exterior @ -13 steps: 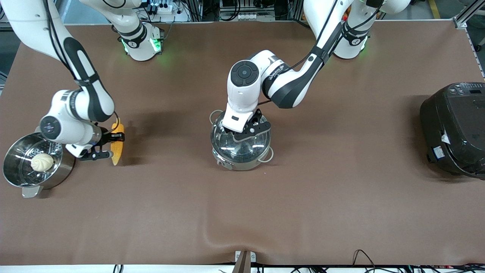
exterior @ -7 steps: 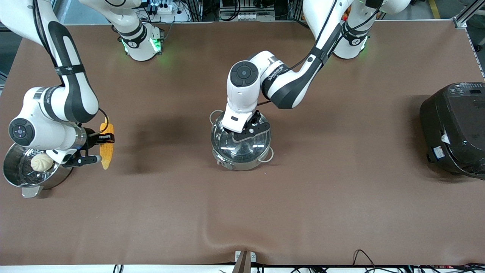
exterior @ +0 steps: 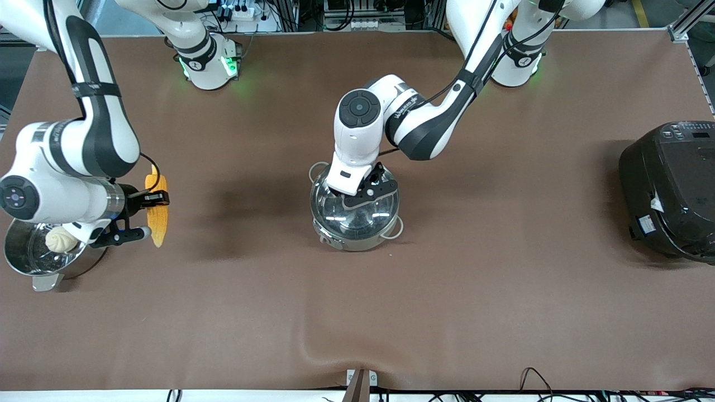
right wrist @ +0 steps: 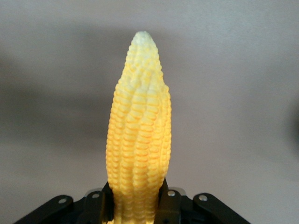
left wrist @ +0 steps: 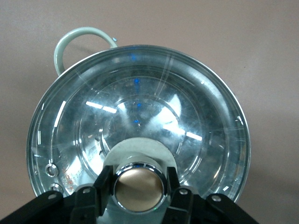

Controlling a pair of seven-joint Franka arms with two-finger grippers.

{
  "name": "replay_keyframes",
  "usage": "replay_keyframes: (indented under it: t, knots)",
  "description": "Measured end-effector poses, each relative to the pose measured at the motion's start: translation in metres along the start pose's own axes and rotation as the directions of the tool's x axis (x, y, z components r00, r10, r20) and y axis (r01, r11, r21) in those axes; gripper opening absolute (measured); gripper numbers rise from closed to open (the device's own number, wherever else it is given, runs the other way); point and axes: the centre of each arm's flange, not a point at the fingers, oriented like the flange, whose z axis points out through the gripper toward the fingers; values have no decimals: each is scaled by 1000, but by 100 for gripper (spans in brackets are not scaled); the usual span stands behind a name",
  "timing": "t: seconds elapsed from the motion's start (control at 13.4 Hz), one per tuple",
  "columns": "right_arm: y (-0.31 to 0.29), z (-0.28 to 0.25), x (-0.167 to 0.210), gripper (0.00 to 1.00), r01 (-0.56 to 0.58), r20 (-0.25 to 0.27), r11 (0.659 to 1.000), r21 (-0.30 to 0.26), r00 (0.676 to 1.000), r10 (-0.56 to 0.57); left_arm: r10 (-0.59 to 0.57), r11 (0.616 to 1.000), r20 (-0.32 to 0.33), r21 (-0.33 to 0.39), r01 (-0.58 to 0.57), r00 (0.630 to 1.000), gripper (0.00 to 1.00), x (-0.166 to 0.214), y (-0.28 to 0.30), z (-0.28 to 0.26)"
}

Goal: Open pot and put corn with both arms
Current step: 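Lift the lid off with the left gripper while the right gripper carries corn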

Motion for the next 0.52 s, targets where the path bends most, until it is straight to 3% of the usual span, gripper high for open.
replay_keyframes:
  t: [0.22, 0.52]
  knots:
    - [-30, -35, 6, 34, 40, -39, 999, -2, 998, -40, -4, 999, -20, -33, 4, 1000, 51, 8, -2, -44]
    - [-107, -53, 12, 34, 55, -76, 998, 16, 996, -53, 85, 996, -44, -22, -86, 995, 51, 53, -63, -180]
